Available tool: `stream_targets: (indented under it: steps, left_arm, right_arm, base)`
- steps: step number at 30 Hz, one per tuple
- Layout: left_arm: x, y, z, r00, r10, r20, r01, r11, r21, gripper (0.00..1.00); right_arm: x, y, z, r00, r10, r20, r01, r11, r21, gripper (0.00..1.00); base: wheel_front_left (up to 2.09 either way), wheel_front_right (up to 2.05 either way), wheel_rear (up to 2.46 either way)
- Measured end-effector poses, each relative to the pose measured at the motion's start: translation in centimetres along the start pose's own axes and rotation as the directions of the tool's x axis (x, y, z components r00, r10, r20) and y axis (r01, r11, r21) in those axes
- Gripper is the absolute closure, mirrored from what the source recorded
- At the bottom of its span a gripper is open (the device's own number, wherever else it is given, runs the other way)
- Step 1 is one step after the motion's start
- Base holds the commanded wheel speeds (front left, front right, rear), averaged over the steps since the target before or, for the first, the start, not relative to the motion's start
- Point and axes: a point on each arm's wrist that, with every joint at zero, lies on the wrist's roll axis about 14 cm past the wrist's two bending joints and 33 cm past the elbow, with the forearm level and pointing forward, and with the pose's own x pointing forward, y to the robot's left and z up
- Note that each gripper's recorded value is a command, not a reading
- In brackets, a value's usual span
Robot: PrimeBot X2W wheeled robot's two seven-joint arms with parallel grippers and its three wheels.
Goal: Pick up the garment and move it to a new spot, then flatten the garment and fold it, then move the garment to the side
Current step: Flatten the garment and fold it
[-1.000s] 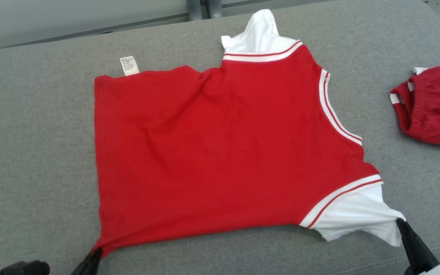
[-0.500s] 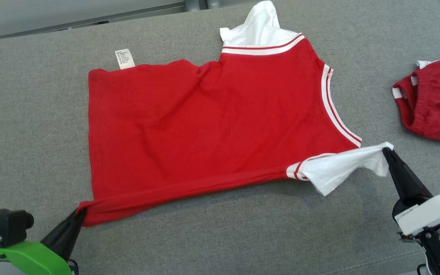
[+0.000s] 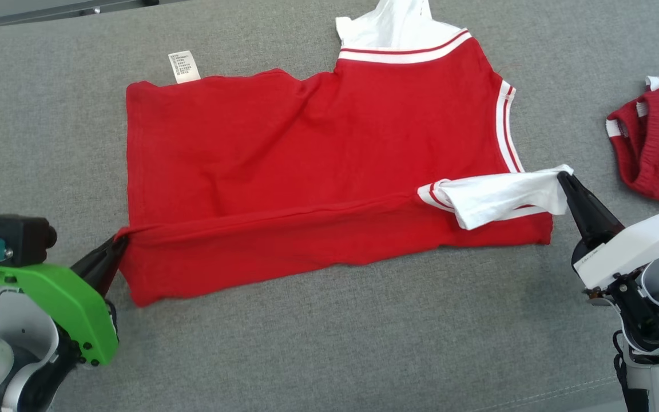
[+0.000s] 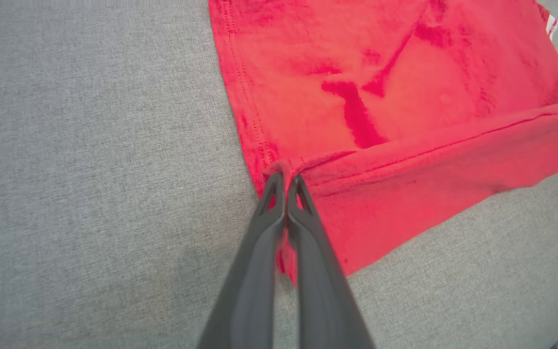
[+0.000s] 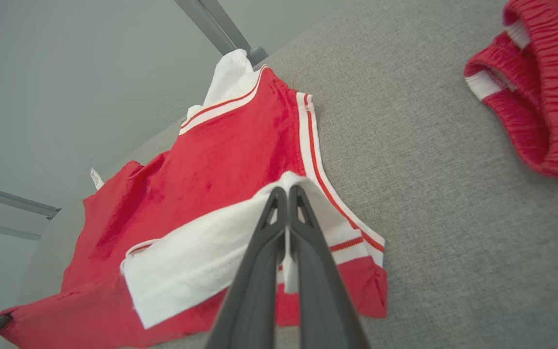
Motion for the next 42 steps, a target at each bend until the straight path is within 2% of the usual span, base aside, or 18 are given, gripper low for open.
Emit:
stream_targets:
  steps: [9, 18, 19, 20, 21, 22, 23, 24, 29, 35, 39, 42]
  left_arm:
    - [2.9, 0.7, 0.9, 1.000, -0.001, -0.028, 0.001, 1.000, 0.030, 1.00]
    - [3.9, 1.8, -0.6, 0.996, 0.042, -0.083, -0.042, 0.999, -0.003, 1.00]
    - [4.0, 1.9, -0.6, 0.996, 0.045, -0.080, -0.046, 0.999, -0.011, 0.94]
    - [4.1, 2.0, -0.5, 0.996, 0.052, -0.071, -0.054, 0.998, -0.026, 0.63]
    - [4.1, 1.9, -0.5, 0.996, 0.053, -0.066, -0.055, 0.998, -0.037, 0.49]
    - [4.2, 1.8, -0.6, 0.996, 0.053, -0.066, -0.056, 0.998, -0.041, 0.00]
    - [4.2, 1.8, -0.7, 0.996, 0.054, -0.065, -0.057, 0.997, -0.047, 0.00]
    - [4.2, 1.8, -0.5, 0.997, 0.058, -0.054, -0.061, 0.997, -0.053, 0.00]
    - [4.2, 1.6, 0.5, 0.998, 0.060, 0.010, -0.059, 0.995, -0.075, 0.00]
    - [2.8, 2.2, 2.1, 0.984, 0.118, 0.131, -0.105, 0.989, -0.108, 0.00]
    - [1.1, 0.1, 0.0, 0.988, 0.086, 0.125, -0.063, 0.982, -0.177, 0.00]
    - [-0.2, -0.9, -2.4, 0.994, 0.079, 0.078, -0.061, 0.976, -0.208, 0.00]
  right_arm:
    - [1.9, -0.8, 0.2, 0.999, -0.030, -0.015, 0.029, 0.998, -0.056, 1.00]
    - [3.3, -0.3, -0.9, 0.997, -0.025, -0.068, 0.017, 0.993, -0.115, 1.00]
    - [3.5, -0.4, -1.0, 0.997, -0.026, -0.071, 0.017, 0.993, -0.120, 1.00]
    - [3.6, -0.5, -1.1, 0.997, -0.029, -0.074, 0.019, 0.992, -0.123, 1.00]
    - [3.7, -0.5, -1.3, 0.997, -0.032, -0.075, 0.022, 0.992, -0.126, 0.87]
    - [3.8, -0.7, -1.5, 0.996, -0.037, -0.078, 0.026, 0.991, -0.132, 0.53]
    - [3.9, -0.8, -1.6, 0.996, -0.040, -0.080, 0.029, 0.991, -0.134, 0.08]
    - [3.9, -0.8, -1.8, 0.995, -0.042, -0.085, 0.030, 0.991, -0.134, 0.00]
    - [4.1, -0.8, -1.0, 0.999, -0.042, -0.030, 0.037, 0.988, -0.151, 0.00]
    - [3.0, -0.6, -0.2, 0.999, -0.029, 0.021, 0.032, 0.984, -0.177, 0.00]
    - [0.8, -1.5, -0.4, 0.999, -0.037, 0.023, 0.042, 0.973, -0.226, 0.00]
    - [-1.0, -2.7, -1.9, 0.997, -0.067, -0.046, 0.050, 0.950, -0.307, 0.00]
  base:
    - [0.00, 0.00, 0.00]
    - [0.00, 0.00, 0.00]
    - [0.00, 0.00, 0.00]
    - [0.00, 0.00, 0.00]
    - [0.00, 0.00, 0.00]
    - [0.00, 0.00, 0.00]
    - [0.00, 0.00, 0.00]
    - [0.00, 0.00, 0.00]
    - [0.00, 0.00, 0.00]
    - [0.00, 0.00, 0.00]
    - [0.00, 0.00, 0.00]
    - [0.00, 0.00, 0.00]
